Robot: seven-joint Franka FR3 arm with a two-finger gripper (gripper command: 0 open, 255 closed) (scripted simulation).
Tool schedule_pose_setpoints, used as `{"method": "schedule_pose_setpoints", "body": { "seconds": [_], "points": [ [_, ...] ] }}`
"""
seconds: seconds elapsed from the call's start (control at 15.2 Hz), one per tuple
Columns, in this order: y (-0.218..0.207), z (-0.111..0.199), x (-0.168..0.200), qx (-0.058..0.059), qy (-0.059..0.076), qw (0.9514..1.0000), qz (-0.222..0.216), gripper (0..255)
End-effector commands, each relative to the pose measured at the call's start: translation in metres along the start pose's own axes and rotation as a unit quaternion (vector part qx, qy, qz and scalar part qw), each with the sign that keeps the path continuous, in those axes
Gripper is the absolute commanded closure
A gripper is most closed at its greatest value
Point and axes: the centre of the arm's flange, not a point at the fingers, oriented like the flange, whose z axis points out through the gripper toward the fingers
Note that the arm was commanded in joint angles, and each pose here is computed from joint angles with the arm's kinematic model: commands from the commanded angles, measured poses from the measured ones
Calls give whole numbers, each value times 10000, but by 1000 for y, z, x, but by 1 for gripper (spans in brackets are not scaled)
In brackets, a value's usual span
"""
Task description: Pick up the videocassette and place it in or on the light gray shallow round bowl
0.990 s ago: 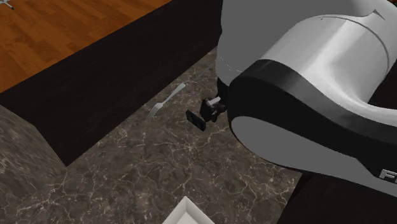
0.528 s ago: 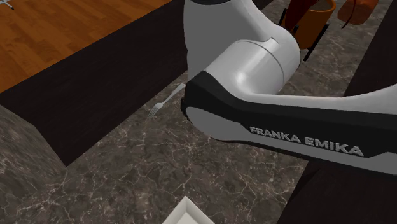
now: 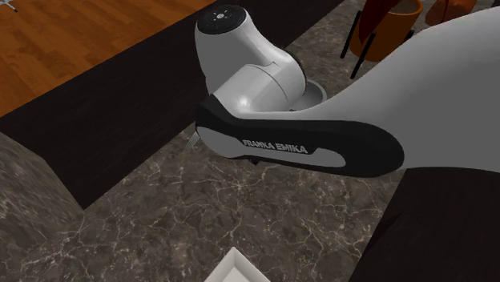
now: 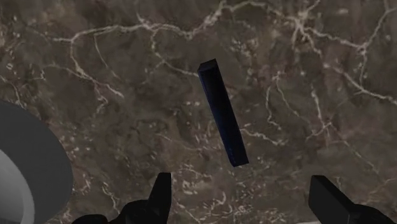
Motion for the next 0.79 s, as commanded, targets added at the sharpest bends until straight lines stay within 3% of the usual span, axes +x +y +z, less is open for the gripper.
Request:
{"method": "schedule_pose_setpoints", "body": {
  "seconds": [0.0,0.4,0.73],
  "points": [
    [-5,13,7,0,0,10000,15,0],
    [-5,44,7,0,0,10000,15,0],
    [-5,47,7,0,0,10000,15,0]
  ]
}}
